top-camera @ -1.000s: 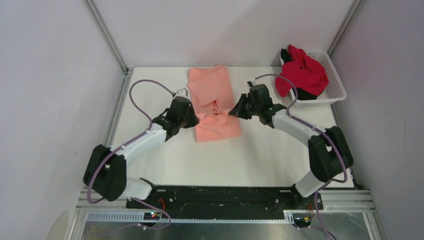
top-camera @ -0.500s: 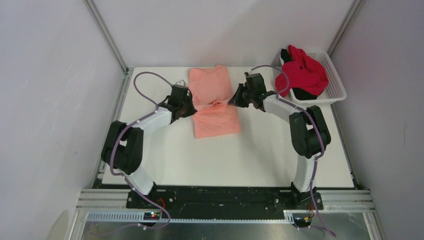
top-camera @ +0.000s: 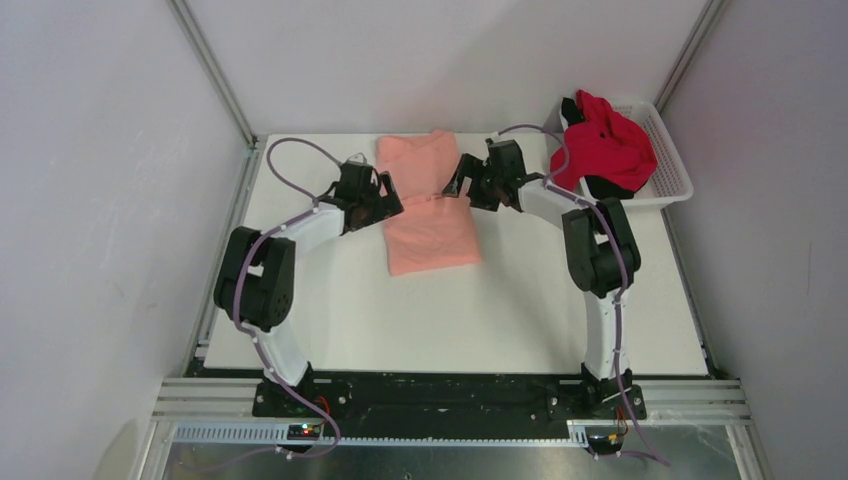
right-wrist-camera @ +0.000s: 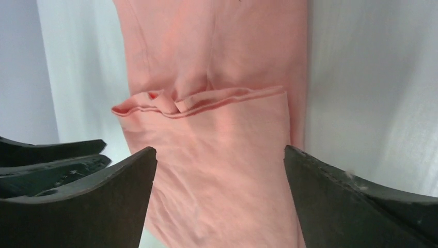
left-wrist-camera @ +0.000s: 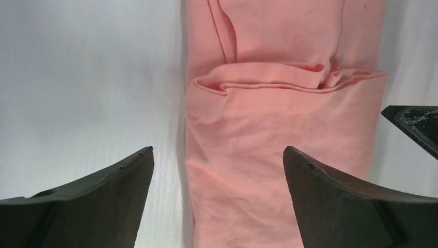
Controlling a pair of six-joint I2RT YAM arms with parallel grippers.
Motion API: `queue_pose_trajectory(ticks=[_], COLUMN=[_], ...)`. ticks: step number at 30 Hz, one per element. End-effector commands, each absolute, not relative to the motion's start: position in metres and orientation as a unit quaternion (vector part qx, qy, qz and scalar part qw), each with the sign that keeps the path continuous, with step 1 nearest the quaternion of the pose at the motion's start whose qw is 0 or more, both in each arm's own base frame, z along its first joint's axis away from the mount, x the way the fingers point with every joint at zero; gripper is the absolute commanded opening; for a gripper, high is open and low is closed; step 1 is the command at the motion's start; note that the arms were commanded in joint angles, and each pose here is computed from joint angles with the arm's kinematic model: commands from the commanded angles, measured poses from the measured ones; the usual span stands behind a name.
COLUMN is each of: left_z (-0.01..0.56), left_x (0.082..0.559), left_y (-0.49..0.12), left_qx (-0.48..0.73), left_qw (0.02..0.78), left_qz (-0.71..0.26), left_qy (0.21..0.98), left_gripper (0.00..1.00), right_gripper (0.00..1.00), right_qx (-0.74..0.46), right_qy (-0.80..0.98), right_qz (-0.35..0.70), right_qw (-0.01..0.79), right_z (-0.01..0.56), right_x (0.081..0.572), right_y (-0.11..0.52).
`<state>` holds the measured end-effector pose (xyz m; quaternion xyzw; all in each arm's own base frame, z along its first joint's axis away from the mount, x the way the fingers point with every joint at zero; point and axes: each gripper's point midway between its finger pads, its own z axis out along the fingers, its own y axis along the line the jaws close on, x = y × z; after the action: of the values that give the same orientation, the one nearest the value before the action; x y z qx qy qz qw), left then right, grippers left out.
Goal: Fold and stack the t-shirts
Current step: Fold the folded rectangular tshirt in 1/3 of the way, then grab one side of the 2/3 rectangular tshirt with both arms
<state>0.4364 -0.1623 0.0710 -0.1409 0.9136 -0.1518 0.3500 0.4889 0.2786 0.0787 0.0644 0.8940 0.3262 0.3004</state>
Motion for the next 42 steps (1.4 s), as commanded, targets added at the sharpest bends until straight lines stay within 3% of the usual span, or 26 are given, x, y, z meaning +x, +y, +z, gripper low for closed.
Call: queue_pose_trajectory(ticks=[1,9,13,18,28,30,33,38,42], left_z=[0.123,0.078,0.058,0.036,0.014,0.01,0.004,0.005,0.021], left_x=[0.426,0.327,0.302,0.298,0.302,0.304,0.306,0.304,0.291], left_y=[-0.162,-0.18,-0.192,-0.193,-0.191,-0.192,-0.194,-0.191,-0.194], left_qx=[-0.131,-0.109,-0.11,-0.13,-0.14,-0.139,-0.138,-0.127,-0.094], left_qw=[0.397,0.33,0.302,0.277,0.257,0.254,0.246,0.254,0.277], left_qz=[-0.185,-0.222,-0.243,-0.236,-0.213,-0.207,-0.205,-0.198,-0.205], left_qy=[0.89,0.911,0.915,0.922,0.932,0.934,0.937,0.938,0.934], left_gripper=[1.0,1.0,0.97,0.69,0.42,0.32,0.03,0.0,0.0], right_gripper=[0.99,0.96,0.9,0.76,0.47,0.41,0.3,0.03,0.0], right_qx=[0.061,0.093,0.107,0.11,0.121,0.121,0.124,0.12,0.094], right_qy=[0.879,0.909,0.919,0.92,0.921,0.918,0.916,0.918,0.924], right_qz=[0.32,0.3,0.282,0.294,0.306,0.312,0.314,0.306,0.301], right_qw=[0.349,0.274,0.253,0.235,0.208,0.211,0.216,0.223,0.218], right_z=[0.124,0.082,0.063,0.052,0.032,0.031,0.029,0.028,0.041], right_x=[0.479,0.367,0.346,0.342,0.341,0.344,0.349,0.351,0.333], right_y=[0.267,0.232,0.224,0.231,0.238,0.24,0.241,0.238,0.237])
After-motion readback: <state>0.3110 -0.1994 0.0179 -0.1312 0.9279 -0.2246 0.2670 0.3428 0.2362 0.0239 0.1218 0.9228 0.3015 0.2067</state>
